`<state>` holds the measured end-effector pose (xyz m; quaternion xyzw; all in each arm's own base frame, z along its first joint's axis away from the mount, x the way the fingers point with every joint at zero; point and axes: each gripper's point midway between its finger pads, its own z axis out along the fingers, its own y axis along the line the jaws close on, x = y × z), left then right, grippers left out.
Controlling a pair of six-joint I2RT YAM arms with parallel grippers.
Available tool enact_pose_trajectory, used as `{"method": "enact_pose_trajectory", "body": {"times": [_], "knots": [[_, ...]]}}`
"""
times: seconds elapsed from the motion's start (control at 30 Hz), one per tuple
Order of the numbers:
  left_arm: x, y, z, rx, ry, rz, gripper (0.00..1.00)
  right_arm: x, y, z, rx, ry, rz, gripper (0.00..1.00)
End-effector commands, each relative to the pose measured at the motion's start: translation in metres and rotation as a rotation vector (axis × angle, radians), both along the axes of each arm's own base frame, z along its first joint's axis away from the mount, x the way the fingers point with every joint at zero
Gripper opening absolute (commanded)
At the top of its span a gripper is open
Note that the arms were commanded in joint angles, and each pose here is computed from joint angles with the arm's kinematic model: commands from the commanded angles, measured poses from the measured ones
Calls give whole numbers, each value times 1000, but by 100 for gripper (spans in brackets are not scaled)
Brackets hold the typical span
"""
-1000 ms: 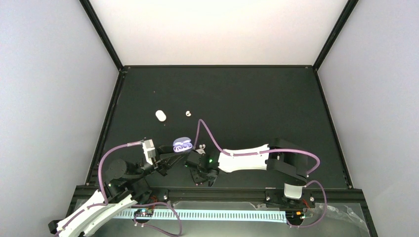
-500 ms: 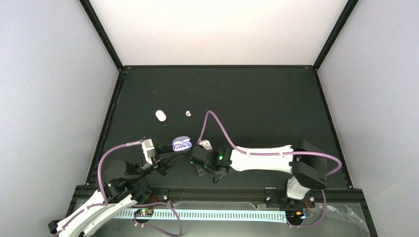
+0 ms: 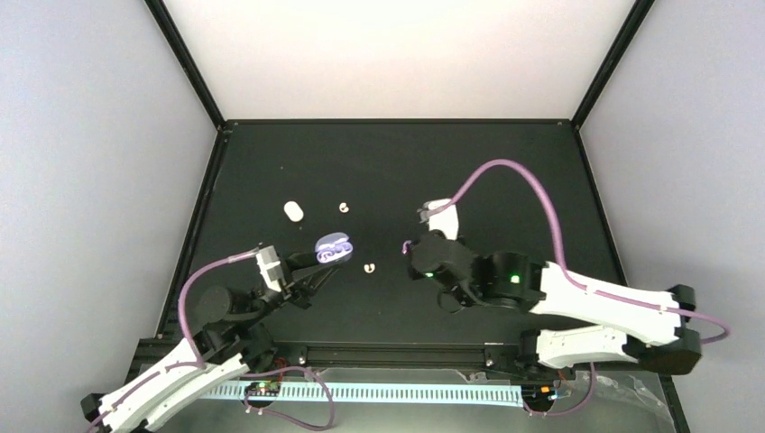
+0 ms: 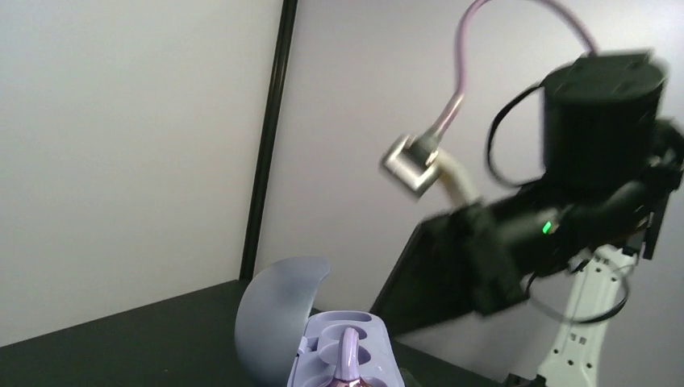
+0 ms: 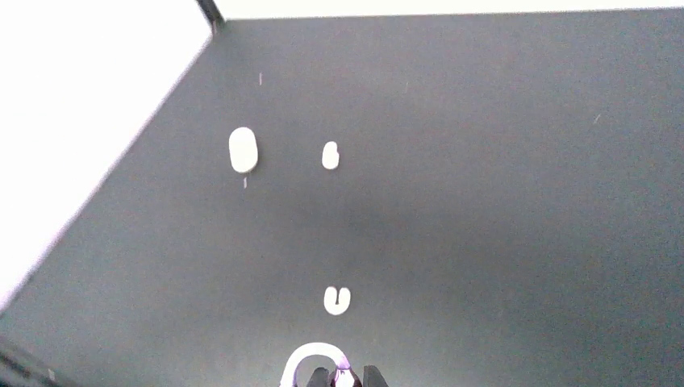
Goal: Insert the wireless bluetooth earbuds into the charging case
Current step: Pick up the earbud from the center of the board, then place the earbud in the charging case.
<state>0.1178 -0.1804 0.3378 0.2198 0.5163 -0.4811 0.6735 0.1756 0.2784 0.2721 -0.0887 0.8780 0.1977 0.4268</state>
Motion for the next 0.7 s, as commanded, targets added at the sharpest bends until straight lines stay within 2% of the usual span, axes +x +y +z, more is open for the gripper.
{"method": "enact_pose_trajectory", "body": {"times": [0.0,0.27,0.5,0.67], "knots": [[4,-8,40,-65,-126,19,1,24,-45,75,7,-289,-126,1],[27,-46,83,-81,-250,35,2,30,-68,156,13,-534,-162,1],[45,-81,113,-82,-322,20,2,28,-84,190,6,-716,-181,1],[50,-95,123,-80,-348,3,2,17,-79,216,101,-832,-100,1]]}}
